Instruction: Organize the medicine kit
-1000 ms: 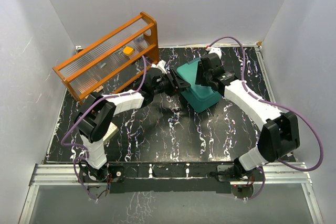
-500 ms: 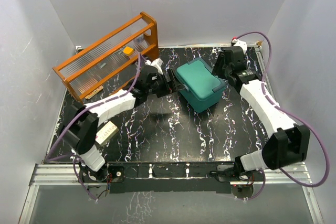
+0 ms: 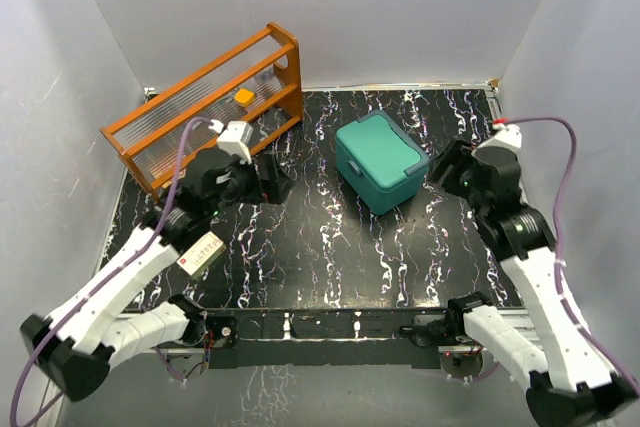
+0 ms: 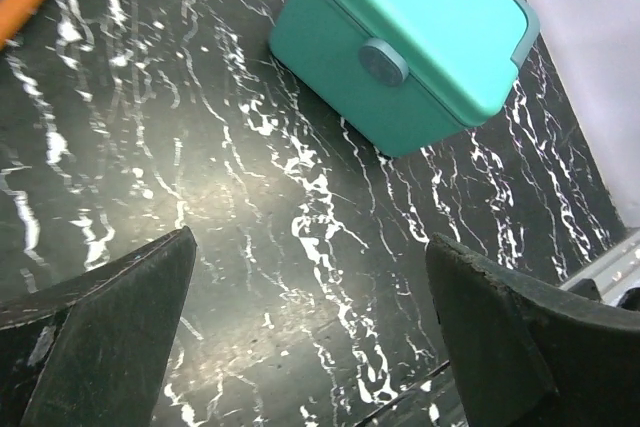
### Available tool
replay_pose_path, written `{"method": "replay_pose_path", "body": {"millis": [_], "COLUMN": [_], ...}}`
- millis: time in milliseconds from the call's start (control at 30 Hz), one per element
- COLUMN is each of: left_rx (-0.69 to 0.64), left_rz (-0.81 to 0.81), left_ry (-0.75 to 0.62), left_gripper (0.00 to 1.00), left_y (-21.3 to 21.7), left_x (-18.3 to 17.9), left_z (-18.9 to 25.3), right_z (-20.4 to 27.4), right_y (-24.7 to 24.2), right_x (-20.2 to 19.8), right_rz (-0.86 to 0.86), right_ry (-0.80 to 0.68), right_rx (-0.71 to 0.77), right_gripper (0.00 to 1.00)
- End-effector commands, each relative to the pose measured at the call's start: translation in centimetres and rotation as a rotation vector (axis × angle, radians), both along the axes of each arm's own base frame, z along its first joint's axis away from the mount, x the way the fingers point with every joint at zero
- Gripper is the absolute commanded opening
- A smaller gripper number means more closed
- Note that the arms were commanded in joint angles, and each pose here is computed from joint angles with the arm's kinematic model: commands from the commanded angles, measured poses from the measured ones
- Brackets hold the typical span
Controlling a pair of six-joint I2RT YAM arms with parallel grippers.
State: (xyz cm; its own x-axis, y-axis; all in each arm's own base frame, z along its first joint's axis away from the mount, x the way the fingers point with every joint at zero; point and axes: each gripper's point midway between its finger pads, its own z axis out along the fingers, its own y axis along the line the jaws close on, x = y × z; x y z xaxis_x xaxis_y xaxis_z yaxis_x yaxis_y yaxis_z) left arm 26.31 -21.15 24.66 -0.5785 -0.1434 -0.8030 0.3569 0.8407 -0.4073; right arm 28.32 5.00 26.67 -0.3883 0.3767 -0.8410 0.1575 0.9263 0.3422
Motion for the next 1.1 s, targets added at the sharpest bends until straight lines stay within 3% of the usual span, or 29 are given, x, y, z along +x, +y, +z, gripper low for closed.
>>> {"method": "replay_pose_path", "body": {"millis": [0,200,500,700,1067], "left_rx": [0.100,0.124,0.094,0.098,0.085], "left_rz": [0.111,0.233,0.321,0.363,0.369], "left_ry": [-0.099,-0.215,-0.347,-0.376,-0.401], "left_gripper": [0.99,0.99,0.99,0.99,0.99], "left_y": [4.9,9.5,14.9,17.0,17.7], "left_x": [-1.3,-3.3,-7.9,-9.6,-10.4], "left_z": [1.6,6.1,11.8,13.3,13.4], "right_z": [3.9,7.9,11.9,12.8,12.3], "right_y": [-1.1,-2.8,-5.0,-5.3,-5.1], "right_x": [-2.6,-6.4,-10.5,-11.3,-10.8], "right_rz": [-0.030,-0.064,-0.116,-0.114,-0.107], "right_ry": [-0.160,-0.302,-0.399,-0.411,-0.387], "right_rx": [0.047,0.056,0.033,0.013,0.000], "right_gripper": [0.65,0.68,0.72,0.82,0.90]}}
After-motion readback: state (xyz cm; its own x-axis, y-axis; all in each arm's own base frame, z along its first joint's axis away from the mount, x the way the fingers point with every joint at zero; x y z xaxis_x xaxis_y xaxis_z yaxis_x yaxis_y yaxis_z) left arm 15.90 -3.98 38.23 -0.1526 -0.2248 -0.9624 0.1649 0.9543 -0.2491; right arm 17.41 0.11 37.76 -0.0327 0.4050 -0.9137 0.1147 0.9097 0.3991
